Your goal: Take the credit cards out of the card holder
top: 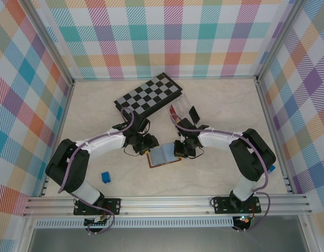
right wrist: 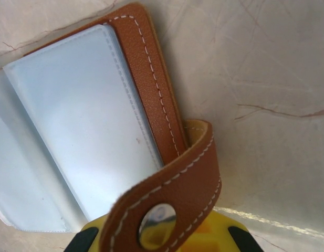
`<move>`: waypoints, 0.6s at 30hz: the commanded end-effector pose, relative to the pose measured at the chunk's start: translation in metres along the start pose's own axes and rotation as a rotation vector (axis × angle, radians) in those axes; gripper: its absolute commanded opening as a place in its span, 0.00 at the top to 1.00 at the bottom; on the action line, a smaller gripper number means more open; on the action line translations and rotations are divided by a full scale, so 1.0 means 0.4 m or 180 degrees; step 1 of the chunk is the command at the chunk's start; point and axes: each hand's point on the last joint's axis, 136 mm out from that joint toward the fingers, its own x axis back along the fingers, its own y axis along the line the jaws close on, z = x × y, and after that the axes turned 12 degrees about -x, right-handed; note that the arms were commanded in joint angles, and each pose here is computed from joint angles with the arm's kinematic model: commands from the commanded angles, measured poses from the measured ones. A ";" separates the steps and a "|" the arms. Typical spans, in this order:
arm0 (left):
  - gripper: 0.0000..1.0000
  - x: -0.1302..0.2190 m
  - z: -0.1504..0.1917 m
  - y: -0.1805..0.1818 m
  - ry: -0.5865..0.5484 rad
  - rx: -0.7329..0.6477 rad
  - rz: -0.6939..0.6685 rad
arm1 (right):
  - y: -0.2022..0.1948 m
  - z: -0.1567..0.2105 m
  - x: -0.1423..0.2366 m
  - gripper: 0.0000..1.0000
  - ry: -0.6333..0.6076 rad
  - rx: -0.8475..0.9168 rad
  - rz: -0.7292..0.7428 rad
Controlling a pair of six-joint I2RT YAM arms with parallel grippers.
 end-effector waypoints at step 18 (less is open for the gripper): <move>0.53 -0.069 0.025 0.008 0.0273 0.0082 0.0076 | -0.057 0.018 -0.034 0.98 0.0105 -0.0110 0.0316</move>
